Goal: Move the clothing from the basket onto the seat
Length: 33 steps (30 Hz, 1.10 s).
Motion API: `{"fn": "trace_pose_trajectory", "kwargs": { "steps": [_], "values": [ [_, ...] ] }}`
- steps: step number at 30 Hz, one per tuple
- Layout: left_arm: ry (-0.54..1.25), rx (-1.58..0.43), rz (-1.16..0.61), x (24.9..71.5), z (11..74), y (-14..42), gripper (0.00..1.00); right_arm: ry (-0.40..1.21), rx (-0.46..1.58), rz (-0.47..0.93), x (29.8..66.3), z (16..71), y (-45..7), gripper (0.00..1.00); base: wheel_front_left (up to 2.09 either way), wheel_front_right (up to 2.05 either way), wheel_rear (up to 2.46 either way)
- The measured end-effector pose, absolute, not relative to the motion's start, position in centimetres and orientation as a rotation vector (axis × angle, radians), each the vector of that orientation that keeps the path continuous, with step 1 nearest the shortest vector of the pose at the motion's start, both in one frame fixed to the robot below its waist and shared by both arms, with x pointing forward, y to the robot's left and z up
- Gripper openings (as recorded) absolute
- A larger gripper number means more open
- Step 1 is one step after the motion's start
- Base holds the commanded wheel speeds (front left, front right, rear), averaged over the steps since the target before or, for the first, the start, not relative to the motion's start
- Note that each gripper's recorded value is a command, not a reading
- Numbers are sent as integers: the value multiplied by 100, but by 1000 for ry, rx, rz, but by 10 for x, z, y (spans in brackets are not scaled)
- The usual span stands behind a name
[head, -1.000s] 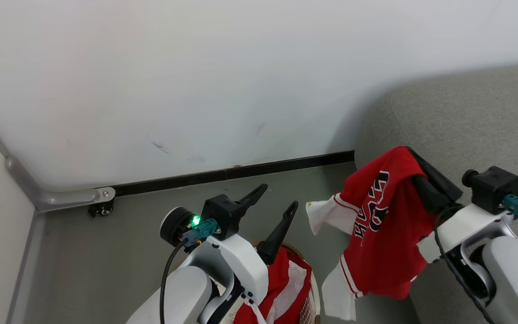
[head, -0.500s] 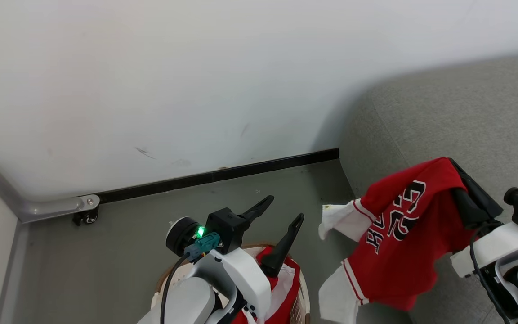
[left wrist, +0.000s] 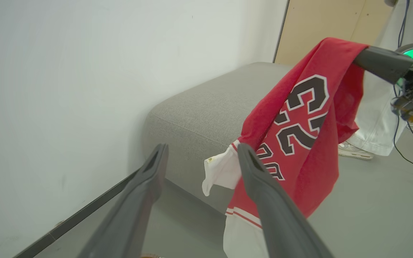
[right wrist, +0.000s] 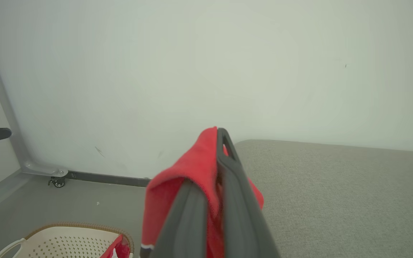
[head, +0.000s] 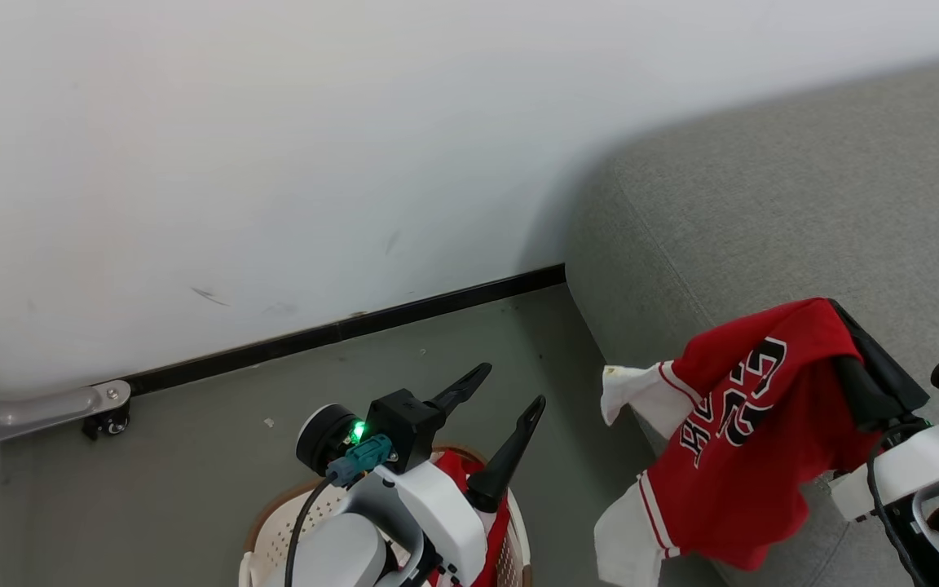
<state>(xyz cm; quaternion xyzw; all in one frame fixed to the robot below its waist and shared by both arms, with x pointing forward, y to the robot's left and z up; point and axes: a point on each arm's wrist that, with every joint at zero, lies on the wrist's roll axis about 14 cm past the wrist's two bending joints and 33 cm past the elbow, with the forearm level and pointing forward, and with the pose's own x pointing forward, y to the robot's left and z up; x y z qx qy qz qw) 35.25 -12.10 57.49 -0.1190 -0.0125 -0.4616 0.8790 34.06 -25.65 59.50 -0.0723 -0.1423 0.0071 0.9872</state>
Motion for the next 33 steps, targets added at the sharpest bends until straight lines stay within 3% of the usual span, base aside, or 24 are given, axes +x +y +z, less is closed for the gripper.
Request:
{"fn": "trace_pose_trajectory", "kwargs": {
  "steps": [8,15,27,33],
  "values": [
    [-13,-248,-987,351,569,-129,100,-232,-90,38,336,584,-249,0,0,0,0],
    [-5,-251,-967,360,563,-127,100,-249,-77,53,359,604,-254,0,0,0,0],
    [-13,-251,-900,391,557,-111,100,-378,-95,-58,422,702,-318,0,0,0,0],
    [-26,-250,-899,405,559,-110,100,-362,-130,-151,441,720,-358,0,0,0,0]
  ]
}}
